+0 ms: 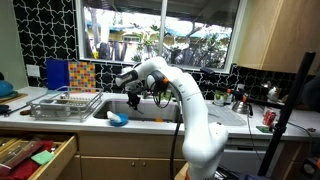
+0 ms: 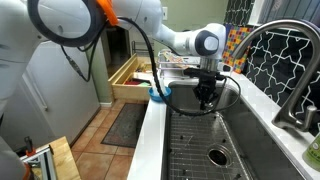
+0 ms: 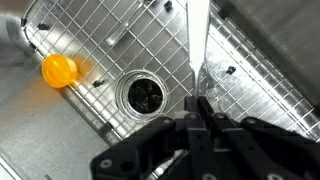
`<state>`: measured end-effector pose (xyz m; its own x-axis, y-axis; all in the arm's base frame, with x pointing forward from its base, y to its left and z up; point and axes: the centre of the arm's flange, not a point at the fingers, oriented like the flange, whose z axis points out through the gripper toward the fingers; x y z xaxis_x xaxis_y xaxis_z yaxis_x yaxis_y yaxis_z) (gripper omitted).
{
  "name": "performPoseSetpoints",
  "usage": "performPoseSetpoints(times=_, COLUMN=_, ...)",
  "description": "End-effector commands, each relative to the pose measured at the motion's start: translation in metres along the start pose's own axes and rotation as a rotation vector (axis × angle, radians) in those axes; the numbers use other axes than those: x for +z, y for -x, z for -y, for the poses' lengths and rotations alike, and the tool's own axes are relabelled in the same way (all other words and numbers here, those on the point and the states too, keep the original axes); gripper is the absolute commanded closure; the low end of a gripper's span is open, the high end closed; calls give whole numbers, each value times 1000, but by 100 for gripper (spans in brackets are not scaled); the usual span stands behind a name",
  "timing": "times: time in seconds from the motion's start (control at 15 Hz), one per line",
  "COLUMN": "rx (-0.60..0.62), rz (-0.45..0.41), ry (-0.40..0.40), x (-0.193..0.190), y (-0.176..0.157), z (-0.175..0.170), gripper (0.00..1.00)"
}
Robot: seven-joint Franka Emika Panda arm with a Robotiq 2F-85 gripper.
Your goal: Turn on the faucet then rinse the spoon under it
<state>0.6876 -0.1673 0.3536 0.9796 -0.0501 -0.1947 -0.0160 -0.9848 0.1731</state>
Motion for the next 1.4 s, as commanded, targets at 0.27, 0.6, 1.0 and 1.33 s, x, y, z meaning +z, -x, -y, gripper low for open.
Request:
performPoseSetpoints(times=0.27, rx=-111, rz=-13, ry=-5, x=-6, y=9, z=3, gripper=93)
performPoseSetpoints(times=0.6, rx=-214, rz=-29, ry=-51, x=-22, y=24, z=16, gripper=98)
performPoseSetpoints(times=1.0, rx=-490, rz=34, ry=-170, x=-61, y=72, z=23, gripper=98)
performPoseSetpoints(times=1.33, rx=-723, rz=67, ry=-242, x=-65, y=138, z=12, gripper=98)
